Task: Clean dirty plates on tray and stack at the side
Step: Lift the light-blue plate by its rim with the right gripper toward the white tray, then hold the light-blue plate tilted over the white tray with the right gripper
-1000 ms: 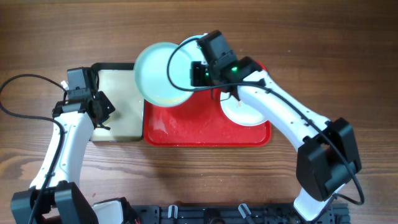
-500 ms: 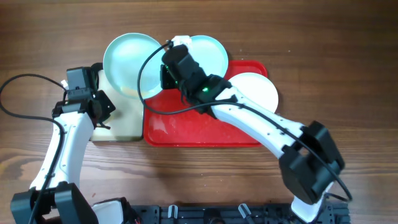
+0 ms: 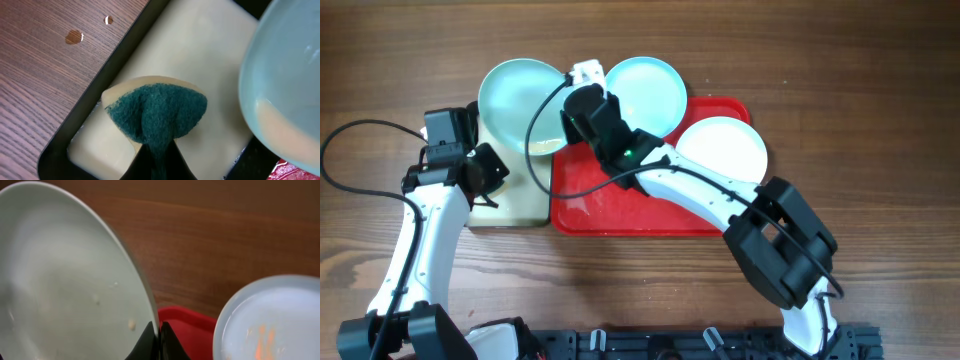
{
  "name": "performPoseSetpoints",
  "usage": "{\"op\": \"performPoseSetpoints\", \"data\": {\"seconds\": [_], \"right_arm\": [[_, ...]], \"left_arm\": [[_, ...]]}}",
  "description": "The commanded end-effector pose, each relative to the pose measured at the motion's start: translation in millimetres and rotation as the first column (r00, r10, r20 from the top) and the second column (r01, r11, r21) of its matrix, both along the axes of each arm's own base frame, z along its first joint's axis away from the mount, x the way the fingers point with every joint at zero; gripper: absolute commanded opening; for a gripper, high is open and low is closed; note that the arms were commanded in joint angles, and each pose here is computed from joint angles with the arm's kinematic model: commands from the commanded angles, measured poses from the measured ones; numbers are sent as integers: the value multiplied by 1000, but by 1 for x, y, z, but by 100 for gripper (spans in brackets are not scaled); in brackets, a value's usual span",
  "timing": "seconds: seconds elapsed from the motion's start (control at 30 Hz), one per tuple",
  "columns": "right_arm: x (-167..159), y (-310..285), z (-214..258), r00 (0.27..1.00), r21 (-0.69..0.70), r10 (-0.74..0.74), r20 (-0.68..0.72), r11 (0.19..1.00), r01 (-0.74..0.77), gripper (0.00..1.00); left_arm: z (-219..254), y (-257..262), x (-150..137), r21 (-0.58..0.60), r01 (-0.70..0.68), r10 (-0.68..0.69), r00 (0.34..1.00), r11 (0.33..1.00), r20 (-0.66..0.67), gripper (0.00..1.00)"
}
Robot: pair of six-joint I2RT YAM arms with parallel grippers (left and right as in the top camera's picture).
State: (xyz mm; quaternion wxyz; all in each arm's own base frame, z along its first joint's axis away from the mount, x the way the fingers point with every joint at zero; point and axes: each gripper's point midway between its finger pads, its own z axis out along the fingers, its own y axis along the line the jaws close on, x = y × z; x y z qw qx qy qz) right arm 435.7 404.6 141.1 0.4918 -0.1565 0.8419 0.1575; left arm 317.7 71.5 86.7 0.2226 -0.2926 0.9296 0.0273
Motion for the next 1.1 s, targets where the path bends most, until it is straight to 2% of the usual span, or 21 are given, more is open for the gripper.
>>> {"op": "performPoseSetpoints", "data": {"seconds": [0.0,0.33,0.5,0.67,1.07], "right_arm": [[8,3,12,989,-143,61,134,989,-41,4],[8,22,44,936,-221,169,308,970,-102,4],[-2,39,59,878,-312,260,402,940,-136,4],[-4,48,86,789,-392,325,522,913,-117,4],[-6,52,93,702,-545,441,559,833,-89,4]], "left_arm": [[5,-1,1,-7,13,-13,1000,1000,23,4],[5,-1,1,-8,13,-13,1000,1000,22,4],[5,-1,1,-8,13,-13,1000,1000,22,4],[5,-1,1,-8,13,-13,1000,1000,22,4],[5,-1,1,-8,13,-13,1000,1000,21,4]]}}
